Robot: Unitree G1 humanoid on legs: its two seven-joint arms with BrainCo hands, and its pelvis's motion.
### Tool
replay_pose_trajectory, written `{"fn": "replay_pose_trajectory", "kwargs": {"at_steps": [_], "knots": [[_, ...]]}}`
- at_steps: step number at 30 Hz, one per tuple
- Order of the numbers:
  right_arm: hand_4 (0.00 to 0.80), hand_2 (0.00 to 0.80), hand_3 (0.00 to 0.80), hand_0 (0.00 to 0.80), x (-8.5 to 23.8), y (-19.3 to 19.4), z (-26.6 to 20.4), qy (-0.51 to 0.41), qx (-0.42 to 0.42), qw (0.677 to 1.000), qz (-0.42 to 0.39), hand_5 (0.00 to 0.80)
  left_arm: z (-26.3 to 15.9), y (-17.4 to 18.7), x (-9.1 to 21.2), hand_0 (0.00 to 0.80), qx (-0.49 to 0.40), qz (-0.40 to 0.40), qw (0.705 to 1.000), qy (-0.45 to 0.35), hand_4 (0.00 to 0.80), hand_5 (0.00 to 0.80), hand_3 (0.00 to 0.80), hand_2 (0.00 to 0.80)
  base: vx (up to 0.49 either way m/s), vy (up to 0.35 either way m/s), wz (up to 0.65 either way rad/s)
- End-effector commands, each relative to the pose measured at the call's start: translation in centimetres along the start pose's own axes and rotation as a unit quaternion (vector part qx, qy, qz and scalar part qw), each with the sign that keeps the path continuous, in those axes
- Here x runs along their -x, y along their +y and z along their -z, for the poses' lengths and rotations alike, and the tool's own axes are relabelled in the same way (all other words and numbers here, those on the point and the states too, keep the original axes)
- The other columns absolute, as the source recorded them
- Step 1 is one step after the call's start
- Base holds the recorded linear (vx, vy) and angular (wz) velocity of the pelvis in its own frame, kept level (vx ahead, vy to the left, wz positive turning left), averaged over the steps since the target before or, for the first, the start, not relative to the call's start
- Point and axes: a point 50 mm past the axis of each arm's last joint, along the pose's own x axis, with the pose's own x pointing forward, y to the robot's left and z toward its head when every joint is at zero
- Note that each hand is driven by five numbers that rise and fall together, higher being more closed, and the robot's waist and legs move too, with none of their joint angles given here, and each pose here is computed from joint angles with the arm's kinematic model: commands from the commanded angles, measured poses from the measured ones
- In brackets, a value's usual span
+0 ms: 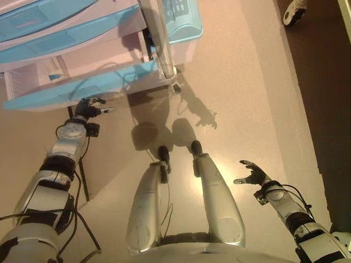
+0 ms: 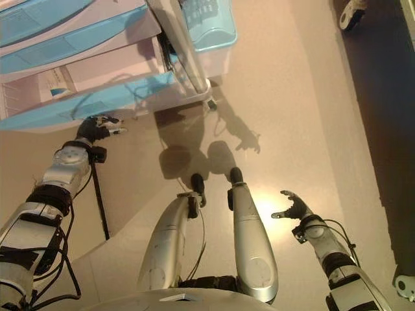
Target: Open the drawer and pick up the medicine
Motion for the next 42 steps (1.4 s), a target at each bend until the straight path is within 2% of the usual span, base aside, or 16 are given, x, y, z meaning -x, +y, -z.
{"fn": "replay_pose_trajectory", "kwargs": {"at_steps": [1, 10, 15, 20, 25, 28, 31, 33, 35, 39, 40, 41, 42], "knots": [[0.0, 0.0, 0.0, 0.0, 1.6, 2.5, 2.0, 0.011, -0.012, 1.0, -0.019, 0.0, -8.7, 7.2, -0.3, 0.0, 0.096, -0.156, 0.971, -0.152, 0.0, 0.0, 0.0, 0.0, 0.022, -0.002, -0.04], [0.0, 0.0, 0.0, 0.0, 1.4, 3.7, 1.7, 0.008, -0.009, 1.0, -0.025, 0.0, -12.2, 7.2, -0.5, 0.0, 0.105, -0.249, 0.94, -0.206, 0.0, 0.0, 0.0, 0.0, 0.016, 0.003, -0.06], [0.0, 0.0, 0.0, 0.0, 1.4, 4.3, 1.6, 0.006, -0.012, 0.999, -0.031, 0.0, -13.7, 8.1, 0.1, 0.0, 0.157, -0.305, 0.906, -0.247, 0.0, 0.0, 0.0, 0.0, 0.027, -0.022, -0.1], [0.0, 0.0, 0.0, 0.0, 1.3, 4.9, 1.2, -0.001, -0.011, 0.999, -0.044, 0.0, -14.0, 8.2, 0.5, 0.0, 0.161, -0.356, 0.881, -0.267, 0.0, 0.0, 0.0, 0.0, 0.005, -0.027, 0.0], [0.0, 0.0, 0.0, 0.0, 1.2, 4.9, 0.9, -0.008, -0.007, 0.999, -0.048, 0.0, -13.4, 7.7, 0.2, 0.0, 0.14, -0.337, 0.893, -0.263, 0.0, 0.0, 0.0, 0.0, 0.0, 0.0, 0.0], [0.0, 0.0, 0.0, 0.0, 1.2, 5.0, 0.7, -0.011, -0.006, 0.999, -0.046, 0.0, -12.8, 7.2, 0.0, 0.0, 0.133, -0.295, 0.91, -0.26, 0.0, 0.0, 0.0, 0.0, -0.012, -0.005, 0.0], [0.0, 0.0, 0.0, 0.0, 1.1, 4.7, 0.6, -0.011, -0.002, 0.999, -0.042, 0.0, -10.8, 6.1, -0.5, 0.0, 0.112, -0.231, 0.938, -0.232, 0.0, 0.0, 0.0, 0.0, -0.141, -0.035, 0.02], [0.0, 0.0, 0.0, 0.0, 1.1, 4.6, 0.9, -0.003, -0.004, 0.999, -0.039, 0.0, -7.4, 4.7, -0.6, 0.0, 0.114, -0.16, 0.962, -0.189, 0.0, 0.0, 0.0, 0.0, -0.009, -0.009, 0.02], [0.0, 0.0, 0.0, 0.0, 1.2, 4.5, 1.2, 0.002, -0.007, 0.999, -0.037, 0.0, -5.2, 4.0, -0.3, 0.0, 0.117, -0.129, 0.971, -0.164, 0.0, 0.0, 0.0, 0.0, 0.009, -0.014, 0.02], [0.0, 0.0, 0.0, 0.0, 1.8, 4.4, 2.8, 0.023, -0.019, 0.999, -0.033, 0.0, 3.3, 1.6, 2.1, 0.0, 0.114, -0.043, 0.989, -0.083, 0.0, 0.0, 0.0, 0.0, 0.05, -0.043, 0.08], [0.0, 0.0, 0.0, 0.0, 1.9, 4.4, 2.9, 0.025, -0.021, 0.999, -0.033, 0.0, 4.0, 1.5, 2.4, 0.0, 0.115, -0.037, 0.99, -0.075, 0.0, 0.0, 0.0, 0.0, 0.084, -0.067, 0.16], [0.0, 0.0, 0.0, 0.0, 2.3, 4.6, 3.7, 0.037, -0.026, 0.998, -0.037, 0.0, 7.1, 0.5, 4.0, 0.0, 0.12, -0.014, 0.992, -0.044, 0.0, 0.0, 0.0, 0.0, 0.06, -0.056, 0.24], [0.0, 0.0, 0.0, 0.0, 2.4, 4.7, 3.9, 0.04, -0.026, 0.998, -0.038, 0.0, 7.9, 0.2, 4.4, 0.0, 0.122, -0.008, 0.992, -0.034, 0.0, 0.0, 0.0, 0.0, 0.097, -0.082, 0.21]]}}
